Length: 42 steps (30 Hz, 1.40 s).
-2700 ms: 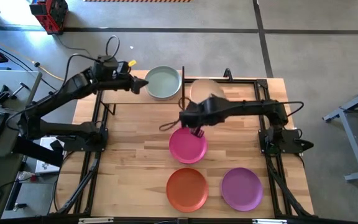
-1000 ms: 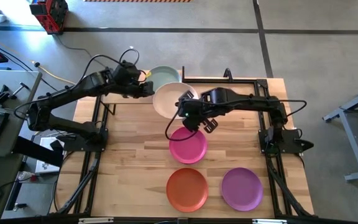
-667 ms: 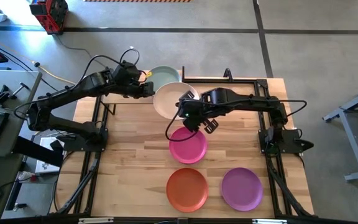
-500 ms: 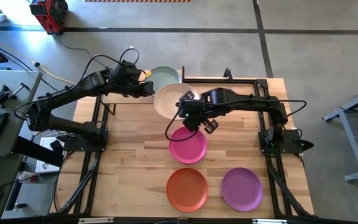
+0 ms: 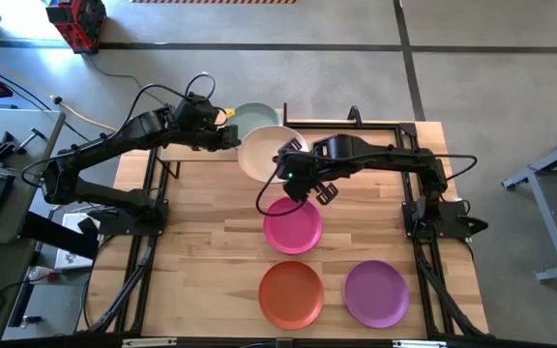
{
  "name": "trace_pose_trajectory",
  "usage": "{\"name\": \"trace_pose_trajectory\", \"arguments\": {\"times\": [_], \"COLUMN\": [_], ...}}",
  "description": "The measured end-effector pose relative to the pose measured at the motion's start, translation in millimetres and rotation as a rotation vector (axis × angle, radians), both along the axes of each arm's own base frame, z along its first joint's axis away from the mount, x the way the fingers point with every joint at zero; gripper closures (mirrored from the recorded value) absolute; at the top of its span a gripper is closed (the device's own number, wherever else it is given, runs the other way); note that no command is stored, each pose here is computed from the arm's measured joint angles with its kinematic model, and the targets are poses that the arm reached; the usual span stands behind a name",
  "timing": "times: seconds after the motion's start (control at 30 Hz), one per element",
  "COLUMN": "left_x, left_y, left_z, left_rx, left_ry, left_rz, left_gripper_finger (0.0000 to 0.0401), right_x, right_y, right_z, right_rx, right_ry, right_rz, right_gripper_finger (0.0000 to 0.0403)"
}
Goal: Place and stack plates onto a shelf
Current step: Put the white plate on the shelf
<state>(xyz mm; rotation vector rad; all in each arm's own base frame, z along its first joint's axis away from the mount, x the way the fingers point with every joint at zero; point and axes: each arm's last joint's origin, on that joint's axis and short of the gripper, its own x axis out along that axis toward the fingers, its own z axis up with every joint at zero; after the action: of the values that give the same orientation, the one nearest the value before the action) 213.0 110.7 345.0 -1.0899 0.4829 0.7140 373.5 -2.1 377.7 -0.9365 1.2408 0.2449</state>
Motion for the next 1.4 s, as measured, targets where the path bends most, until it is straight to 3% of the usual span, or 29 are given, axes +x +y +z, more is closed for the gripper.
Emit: {"name": "trace_pose_trajectory", "arguments": {"times": [0.57,0.97,1.4], "left_x": [2.4,2.5,3.8], "left_y": [-0.6,0.5,-2.4], "left_z": [-1.5,-0.9,-1.1], "left_rx": [0.01,0.097,0.149], "left_ry": [0.008,0.037,0.069], "left_rz": [-0.028,-0.072,-0.067], "left_gripper_finger": [0.0286,0.0392,0.0399], "right_x": [6.1,6.2,7.1], "right_y": [-3.5,-3.2,-3.3], "right_z": [3.1,3.2,3.6], "right_rx": [-0.052,-0.05,-0.029], "right_ry": [-0.06,-0.063,-0.092], "right_rz": [0.007,0.007,-0.043], "right_gripper_finger": [0.0403,0.0403,0.0402]}}
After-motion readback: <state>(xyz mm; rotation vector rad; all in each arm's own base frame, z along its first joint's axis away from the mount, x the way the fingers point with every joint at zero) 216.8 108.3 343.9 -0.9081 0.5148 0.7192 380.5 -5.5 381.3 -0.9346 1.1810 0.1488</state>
